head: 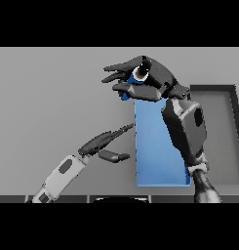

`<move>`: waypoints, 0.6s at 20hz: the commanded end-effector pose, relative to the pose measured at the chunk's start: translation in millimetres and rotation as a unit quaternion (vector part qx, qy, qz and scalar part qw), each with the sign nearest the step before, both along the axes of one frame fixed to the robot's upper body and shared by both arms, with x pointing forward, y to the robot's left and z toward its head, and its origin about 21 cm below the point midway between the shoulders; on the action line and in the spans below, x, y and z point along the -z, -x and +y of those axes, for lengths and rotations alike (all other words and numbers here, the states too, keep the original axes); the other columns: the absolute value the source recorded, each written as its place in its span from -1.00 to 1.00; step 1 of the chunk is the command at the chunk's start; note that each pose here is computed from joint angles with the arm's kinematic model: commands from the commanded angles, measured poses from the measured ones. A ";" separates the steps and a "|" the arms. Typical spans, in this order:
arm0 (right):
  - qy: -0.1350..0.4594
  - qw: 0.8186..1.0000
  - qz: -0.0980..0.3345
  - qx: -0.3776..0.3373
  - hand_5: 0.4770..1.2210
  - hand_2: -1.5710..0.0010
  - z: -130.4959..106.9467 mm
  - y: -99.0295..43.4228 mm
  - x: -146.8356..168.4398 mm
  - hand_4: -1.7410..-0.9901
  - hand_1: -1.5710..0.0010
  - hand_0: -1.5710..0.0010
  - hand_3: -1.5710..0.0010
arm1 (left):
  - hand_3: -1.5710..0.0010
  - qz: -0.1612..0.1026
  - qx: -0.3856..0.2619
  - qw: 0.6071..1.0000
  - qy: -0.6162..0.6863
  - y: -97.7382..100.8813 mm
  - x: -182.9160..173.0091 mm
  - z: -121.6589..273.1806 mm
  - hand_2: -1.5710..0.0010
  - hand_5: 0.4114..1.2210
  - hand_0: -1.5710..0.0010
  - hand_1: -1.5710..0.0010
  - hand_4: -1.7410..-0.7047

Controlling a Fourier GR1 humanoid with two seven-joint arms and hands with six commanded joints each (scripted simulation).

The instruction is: Pick up the blue pipe and place it into the blue bin.

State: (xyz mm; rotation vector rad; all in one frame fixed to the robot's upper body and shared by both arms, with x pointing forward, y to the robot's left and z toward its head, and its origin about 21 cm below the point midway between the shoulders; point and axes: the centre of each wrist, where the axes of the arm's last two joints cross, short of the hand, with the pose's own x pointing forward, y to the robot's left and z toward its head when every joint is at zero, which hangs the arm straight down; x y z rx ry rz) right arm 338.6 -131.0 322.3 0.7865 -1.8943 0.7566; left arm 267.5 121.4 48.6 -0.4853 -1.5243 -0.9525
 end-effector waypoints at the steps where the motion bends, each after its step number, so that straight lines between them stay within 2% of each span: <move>1: 0.006 1.000 0.002 0.022 1.00 -1.00 -3.9 -5.9 0.8 -0.35 -1.00 -1.00 -1.00 | 1.00 0.001 -0.003 1.000 -0.008 0.5 0.4 1.9 1.00 -0.82 1.00 1.00 0.72; 3: 0.016 0.996 0.020 0.084 1.00 -1.00 -24.9 -23.2 2.3 -0.35 -1.00 -1.00 -1.00 | 1.00 -0.004 -0.005 1.000 -0.008 1.4 -1.5 5.0 1.00 -0.84 1.00 1.00 0.74; 7: 0.020 0.980 0.107 0.169 1.00 -1.00 -70.4 -48.5 35.9 -0.35 -1.00 -1.00 -1.00 | 1.00 -0.007 -0.016 1.000 -0.010 1.1 -0.3 9.8 1.00 -0.87 1.00 1.00 0.76; 10: 0.034 0.961 0.162 0.223 1.00 -1.00 -93.3 -57.5 71.7 -0.36 -1.00 -1.00 -1.00 | 1.00 -0.011 -0.015 1.000 -0.015 0.0 -1.0 15.0 1.00 -0.88 1.00 1.00 0.77; 12: 0.050 0.947 0.203 0.244 1.00 -1.00 -108.3 -52.2 97.0 -0.36 -1.00 -1.00 -1.00 | 1.00 -0.012 -0.019 1.000 -0.013 -0.6 -4.0 13.6 1.00 -0.87 1.00 1.00 0.76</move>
